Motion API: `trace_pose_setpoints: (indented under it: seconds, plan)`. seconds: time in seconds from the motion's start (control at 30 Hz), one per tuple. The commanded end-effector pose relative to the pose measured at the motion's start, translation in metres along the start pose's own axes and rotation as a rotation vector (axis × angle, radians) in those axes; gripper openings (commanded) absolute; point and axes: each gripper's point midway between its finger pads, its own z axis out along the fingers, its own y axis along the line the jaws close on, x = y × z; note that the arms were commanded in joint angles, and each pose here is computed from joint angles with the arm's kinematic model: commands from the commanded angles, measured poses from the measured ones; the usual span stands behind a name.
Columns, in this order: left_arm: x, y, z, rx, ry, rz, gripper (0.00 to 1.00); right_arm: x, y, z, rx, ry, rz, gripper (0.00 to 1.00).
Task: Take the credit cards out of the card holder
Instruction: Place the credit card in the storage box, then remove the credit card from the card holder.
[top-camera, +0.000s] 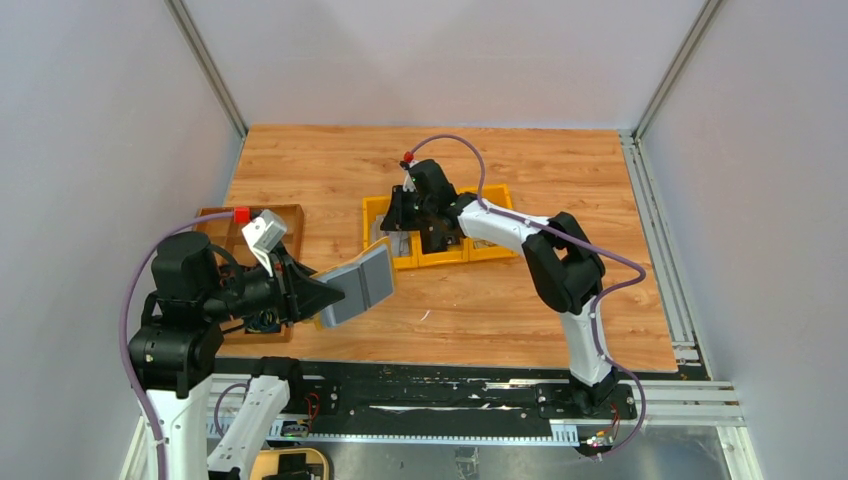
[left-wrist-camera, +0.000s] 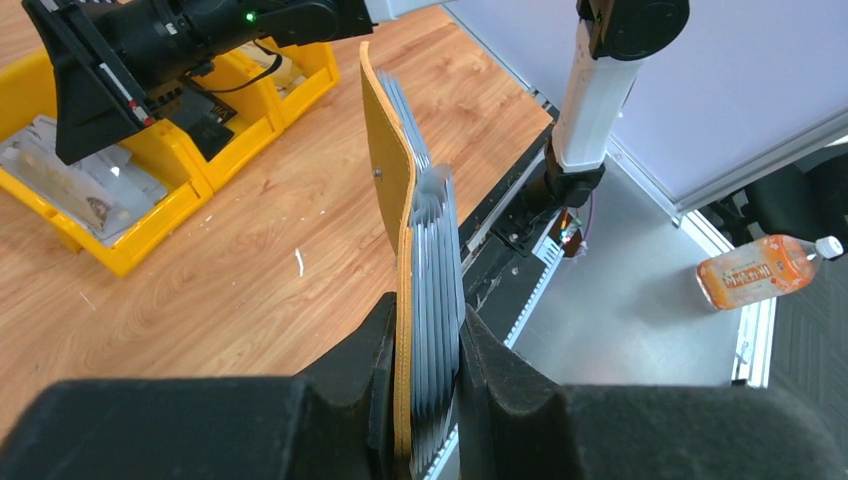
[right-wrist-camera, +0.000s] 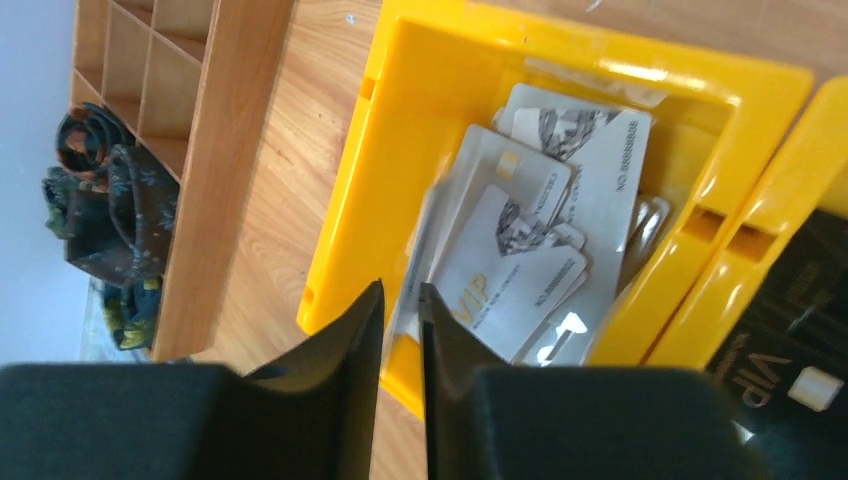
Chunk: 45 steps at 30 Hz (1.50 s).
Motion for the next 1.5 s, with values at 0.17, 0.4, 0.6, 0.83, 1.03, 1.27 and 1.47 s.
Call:
trace_pose_setpoints:
  seconds: [0.17,0.4,0.6,0.83,1.03,1.27,1.47]
  plan:
    - [-0.015,0.007,-0.004,-0.085,-0.020,0.008,0.00,-0.040,0.034,-0.053,0.062,-0.068,-0.141,0.59]
    - [0.007,0.015,-0.002,-0.083,0.041,0.017,0.00,-0.053,0.106,-0.150,-0.134,-0.164,-0.330,0.77]
    - [0.025,0.043,-0.004,-0.173,0.151,0.044,0.00,-0.021,0.144,-0.206,-0.310,-0.109,-0.507,0.80]
    - [0.029,0.037,-0.004,-0.113,0.200,0.069,0.00,0.025,0.202,-0.243,-0.693,-0.014,-0.620,0.82]
    - [0.028,0.021,-0.006,-0.052,0.179,0.106,0.00,0.046,0.227,-0.247,-0.815,0.021,-0.691,0.82]
    - [0.026,0.012,-0.007,-0.008,0.167,0.140,0.00,0.056,0.239,-0.241,-0.841,0.051,-0.734,0.83]
    - [0.027,0.004,-0.009,0.018,0.154,0.147,0.00,0.064,0.240,-0.240,-0.840,0.065,-0.763,0.83]
